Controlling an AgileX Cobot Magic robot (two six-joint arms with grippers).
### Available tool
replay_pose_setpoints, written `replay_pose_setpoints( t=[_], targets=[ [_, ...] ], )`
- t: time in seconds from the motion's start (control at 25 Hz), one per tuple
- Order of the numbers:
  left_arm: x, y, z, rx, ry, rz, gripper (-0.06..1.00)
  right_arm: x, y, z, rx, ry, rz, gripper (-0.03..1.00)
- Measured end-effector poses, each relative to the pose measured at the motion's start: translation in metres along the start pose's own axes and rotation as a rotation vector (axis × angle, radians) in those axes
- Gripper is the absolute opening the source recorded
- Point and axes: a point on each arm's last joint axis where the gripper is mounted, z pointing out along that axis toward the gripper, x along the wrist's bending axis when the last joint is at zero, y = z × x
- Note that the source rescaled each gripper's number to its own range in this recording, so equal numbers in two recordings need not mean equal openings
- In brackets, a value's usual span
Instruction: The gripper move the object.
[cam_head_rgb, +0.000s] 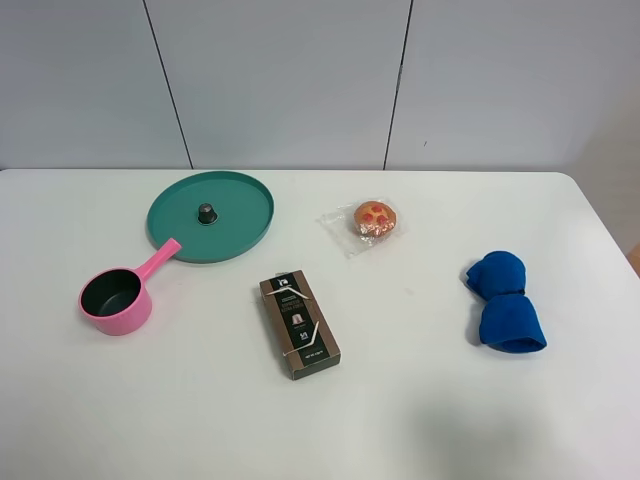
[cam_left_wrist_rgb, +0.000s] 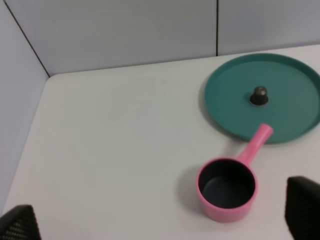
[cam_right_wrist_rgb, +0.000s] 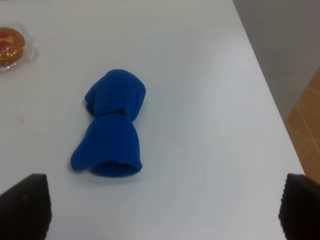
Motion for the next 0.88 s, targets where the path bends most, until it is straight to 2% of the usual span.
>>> replay_pose_setpoints(
  t=[0.24,0.44,0.88],
  targets=[
    [-0.005,-0.038,-0.016,-0.069,0.004,-0.004,1.00,0.000,0.000,0.000,0.000,0.000,0.000,1.00],
    [-0.012,-0.063,-0.017,-0.099,-0.035,-0.032,1.00,0.000,0.000,0.000,0.000,0.000,0.000,1.00],
    [-0.017,-0.093,0.004,0.048,-0.064,-0.041,1.00,0.000,0.000,0.000,0.000,0.000,0.000,1.00]
  ],
)
